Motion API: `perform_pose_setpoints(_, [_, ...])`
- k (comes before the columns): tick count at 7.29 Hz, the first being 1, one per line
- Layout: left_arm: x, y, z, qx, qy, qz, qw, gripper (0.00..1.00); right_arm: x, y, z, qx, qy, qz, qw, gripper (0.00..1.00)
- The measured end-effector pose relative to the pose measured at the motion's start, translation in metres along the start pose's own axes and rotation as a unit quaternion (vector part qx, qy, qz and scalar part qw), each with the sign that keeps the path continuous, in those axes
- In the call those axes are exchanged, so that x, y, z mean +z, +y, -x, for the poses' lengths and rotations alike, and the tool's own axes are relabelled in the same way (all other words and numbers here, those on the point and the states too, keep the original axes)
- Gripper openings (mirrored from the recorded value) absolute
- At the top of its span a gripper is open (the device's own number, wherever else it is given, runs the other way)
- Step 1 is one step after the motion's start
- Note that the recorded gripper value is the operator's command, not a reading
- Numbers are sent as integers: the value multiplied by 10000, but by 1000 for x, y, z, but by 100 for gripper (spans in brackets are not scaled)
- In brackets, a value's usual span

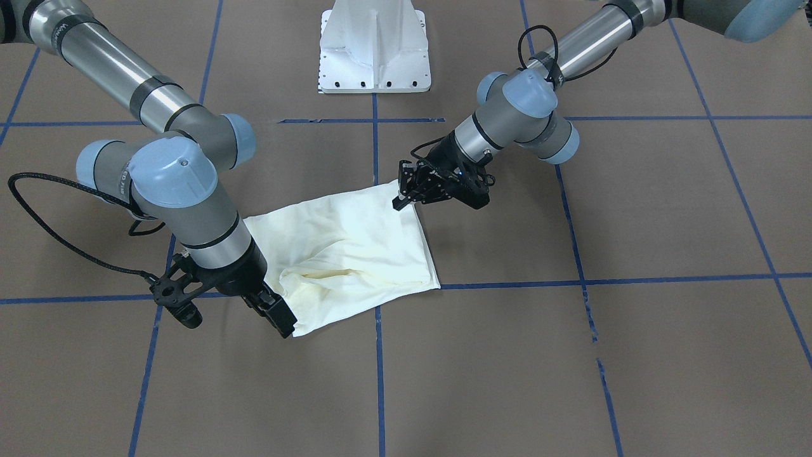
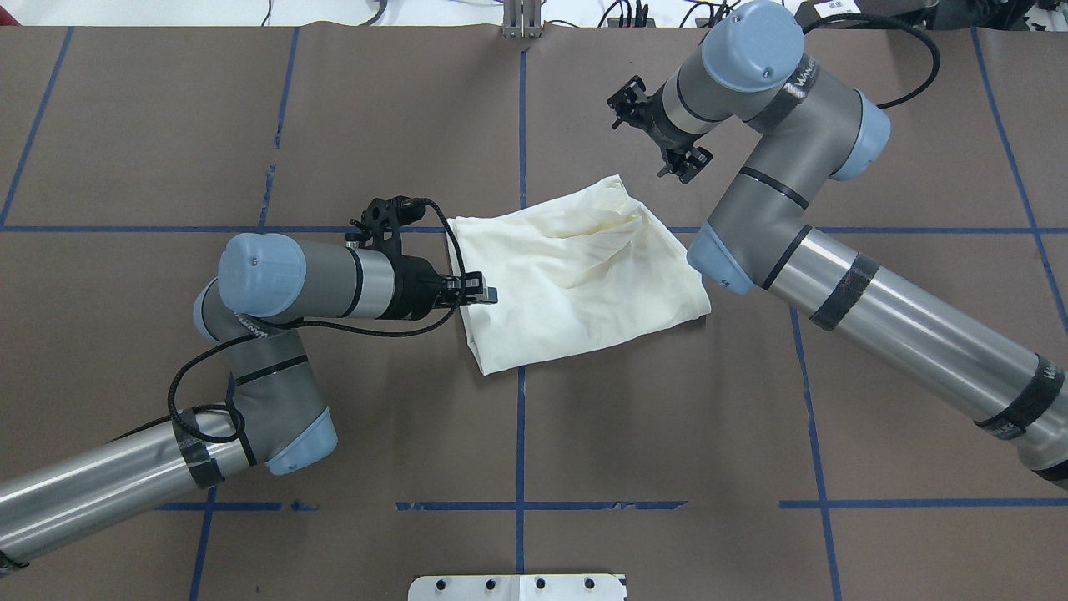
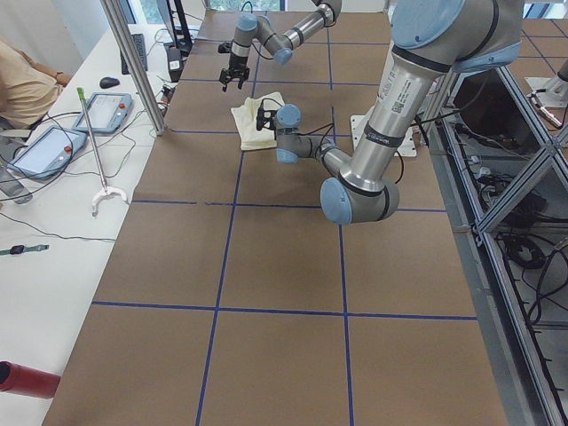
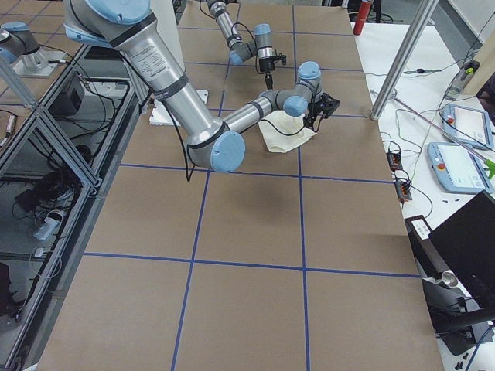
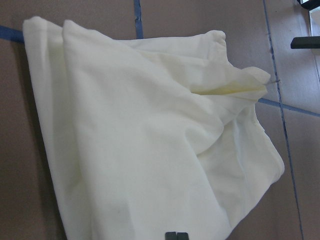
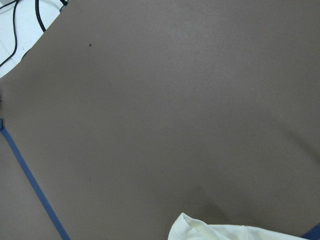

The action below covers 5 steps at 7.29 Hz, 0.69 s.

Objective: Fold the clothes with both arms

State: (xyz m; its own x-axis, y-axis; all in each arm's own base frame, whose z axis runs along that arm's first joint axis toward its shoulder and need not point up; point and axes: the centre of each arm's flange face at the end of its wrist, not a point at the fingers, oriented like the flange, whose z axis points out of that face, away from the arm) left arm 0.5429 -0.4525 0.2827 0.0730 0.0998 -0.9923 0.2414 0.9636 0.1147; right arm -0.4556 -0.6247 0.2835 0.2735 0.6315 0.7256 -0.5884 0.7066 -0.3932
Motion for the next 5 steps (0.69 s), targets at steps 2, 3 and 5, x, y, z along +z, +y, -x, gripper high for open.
perform_pose_setpoints(2, [-2,-41,25,85,-291,-310,9991,23,3,5,-2,-46,19,27,10000,100])
perform_pose_setpoints(3, [-4,-58,33,85,-414,-429,9982,36,3,5,-2,-53,24,32,10000,100])
perform_pose_setpoints(5, [-2,-72,38,40,-589,-496,9970,41,5,6,-5,-67,42,38,10000,100])
